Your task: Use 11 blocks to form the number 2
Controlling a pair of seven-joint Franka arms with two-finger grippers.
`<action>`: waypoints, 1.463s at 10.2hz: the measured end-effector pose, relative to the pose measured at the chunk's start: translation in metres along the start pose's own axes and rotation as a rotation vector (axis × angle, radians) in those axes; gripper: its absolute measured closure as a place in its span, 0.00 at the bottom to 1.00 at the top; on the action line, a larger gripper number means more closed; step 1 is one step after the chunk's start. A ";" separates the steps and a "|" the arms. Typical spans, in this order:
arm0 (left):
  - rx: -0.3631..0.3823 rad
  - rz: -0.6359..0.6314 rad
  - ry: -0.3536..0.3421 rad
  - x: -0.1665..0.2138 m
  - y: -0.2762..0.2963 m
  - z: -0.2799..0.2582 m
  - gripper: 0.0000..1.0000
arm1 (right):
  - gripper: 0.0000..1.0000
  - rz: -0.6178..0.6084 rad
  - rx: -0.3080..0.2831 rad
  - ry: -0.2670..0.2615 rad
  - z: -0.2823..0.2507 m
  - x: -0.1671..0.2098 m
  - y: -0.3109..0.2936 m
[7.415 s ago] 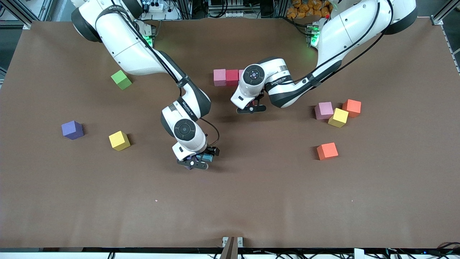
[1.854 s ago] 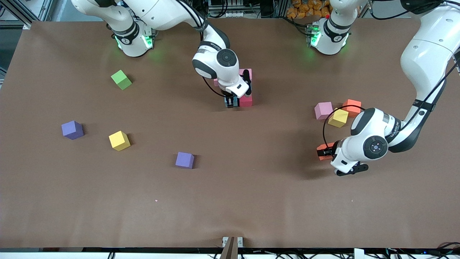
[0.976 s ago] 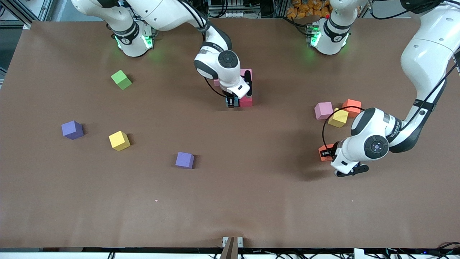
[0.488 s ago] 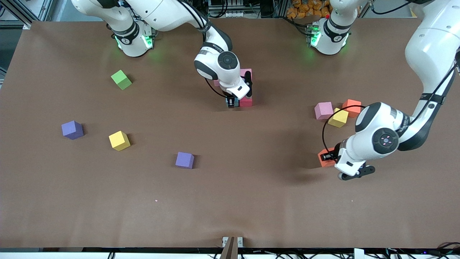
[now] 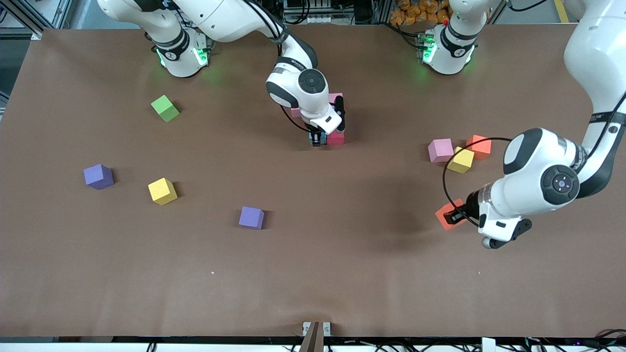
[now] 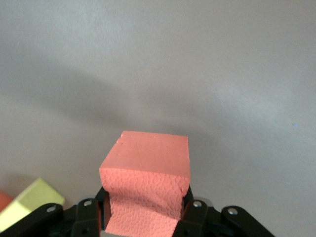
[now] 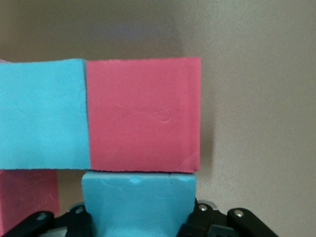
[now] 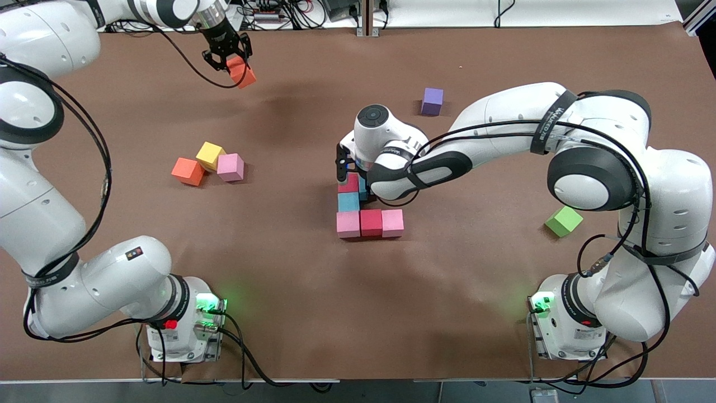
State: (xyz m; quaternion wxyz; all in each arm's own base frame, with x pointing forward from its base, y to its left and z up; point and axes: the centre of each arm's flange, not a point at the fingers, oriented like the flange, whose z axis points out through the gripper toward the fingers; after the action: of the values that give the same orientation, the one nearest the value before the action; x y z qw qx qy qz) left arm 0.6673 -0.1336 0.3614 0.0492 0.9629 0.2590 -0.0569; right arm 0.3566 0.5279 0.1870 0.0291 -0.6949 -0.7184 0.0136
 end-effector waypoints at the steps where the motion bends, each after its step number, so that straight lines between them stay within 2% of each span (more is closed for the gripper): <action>1: 0.002 -0.070 -0.025 -0.015 0.008 -0.013 0.45 | 0.30 0.000 -0.001 0.001 0.000 0.001 0.000; 2: 0.004 -0.154 -0.047 -0.029 0.014 -0.023 0.45 | 0.19 0.000 -0.001 0.002 0.000 0.001 0.000; 3: 0.011 -0.229 -0.063 -0.043 0.021 -0.028 0.45 | 0.04 0.000 -0.004 0.004 -0.002 0.002 0.002; 4: 0.021 -0.298 -0.077 -0.061 0.032 -0.032 0.45 | 0.00 0.001 -0.007 0.007 -0.004 0.002 0.003; 6: 0.031 -0.412 -0.092 -0.098 0.057 -0.037 0.45 | 0.00 0.006 -0.019 0.011 -0.014 0.003 0.009; 10: 0.060 -0.582 -0.111 -0.157 0.085 -0.041 0.45 | 0.00 0.054 -0.037 -0.035 -0.069 -0.020 0.033; 13: 0.109 -0.684 -0.112 -0.205 0.104 -0.027 0.45 | 0.00 0.168 -0.050 -0.031 -0.109 -0.065 0.081; 15: 0.128 -0.736 -0.104 -0.243 0.123 -0.019 0.45 | 0.00 0.278 -0.056 -0.016 -0.139 -0.108 0.124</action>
State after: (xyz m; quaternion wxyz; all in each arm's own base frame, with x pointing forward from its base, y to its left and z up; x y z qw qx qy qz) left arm 0.5225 -0.3565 0.4213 -0.0218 0.8024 0.5806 -0.1359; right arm 0.4925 0.4217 0.3153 0.0018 -0.7881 -0.6155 0.0027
